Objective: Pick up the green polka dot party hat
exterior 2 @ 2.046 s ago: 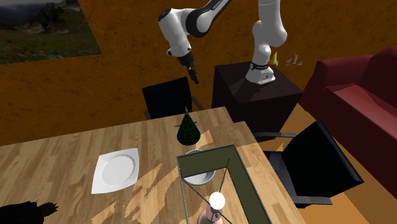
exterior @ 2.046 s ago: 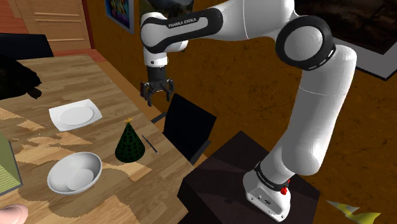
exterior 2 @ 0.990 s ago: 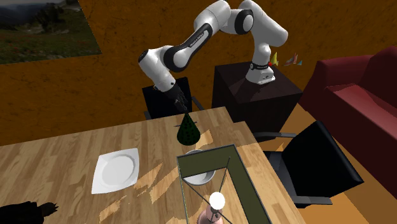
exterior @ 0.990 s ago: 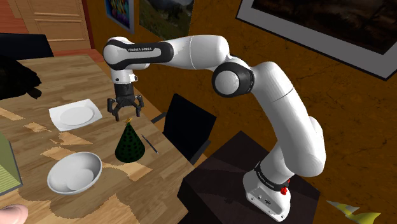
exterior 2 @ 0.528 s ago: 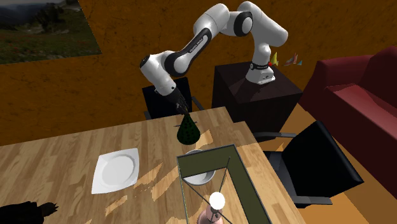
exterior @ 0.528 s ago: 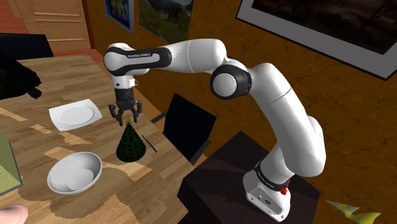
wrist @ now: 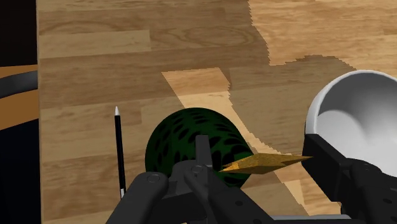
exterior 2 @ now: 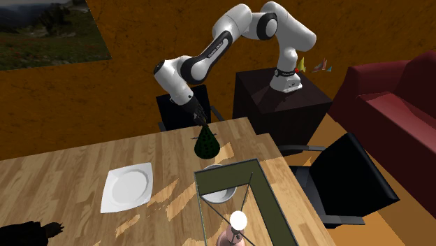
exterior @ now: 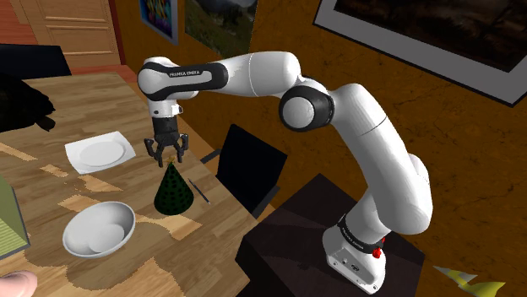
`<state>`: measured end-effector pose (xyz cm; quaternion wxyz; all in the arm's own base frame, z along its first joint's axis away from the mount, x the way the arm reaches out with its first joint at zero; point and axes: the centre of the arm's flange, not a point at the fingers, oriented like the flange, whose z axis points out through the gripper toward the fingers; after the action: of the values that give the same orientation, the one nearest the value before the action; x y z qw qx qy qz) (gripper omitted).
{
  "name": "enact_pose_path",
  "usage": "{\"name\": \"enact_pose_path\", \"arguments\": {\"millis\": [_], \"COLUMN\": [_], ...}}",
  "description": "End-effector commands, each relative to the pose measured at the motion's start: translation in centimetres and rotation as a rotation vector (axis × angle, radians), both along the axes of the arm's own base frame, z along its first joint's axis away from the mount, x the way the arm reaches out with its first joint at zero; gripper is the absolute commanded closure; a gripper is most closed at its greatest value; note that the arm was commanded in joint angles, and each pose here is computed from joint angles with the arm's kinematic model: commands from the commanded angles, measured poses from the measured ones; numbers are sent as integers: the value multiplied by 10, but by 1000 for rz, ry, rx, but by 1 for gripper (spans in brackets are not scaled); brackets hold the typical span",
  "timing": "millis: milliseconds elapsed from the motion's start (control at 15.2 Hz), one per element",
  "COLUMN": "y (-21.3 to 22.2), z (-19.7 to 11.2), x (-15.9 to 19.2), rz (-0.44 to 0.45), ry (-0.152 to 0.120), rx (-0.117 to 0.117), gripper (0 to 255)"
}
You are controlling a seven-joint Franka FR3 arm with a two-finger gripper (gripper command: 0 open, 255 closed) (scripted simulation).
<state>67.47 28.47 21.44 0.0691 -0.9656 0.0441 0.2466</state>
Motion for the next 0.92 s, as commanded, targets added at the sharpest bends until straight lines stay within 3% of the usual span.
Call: {"name": "enact_pose_path", "arguments": {"millis": [0, 858], "y": [0, 0], "z": [4, 73], "x": [0, 0], "rz": [0, 0], "ry": [2, 2], "rx": [-1, -1], "gripper": [255, 255]}}
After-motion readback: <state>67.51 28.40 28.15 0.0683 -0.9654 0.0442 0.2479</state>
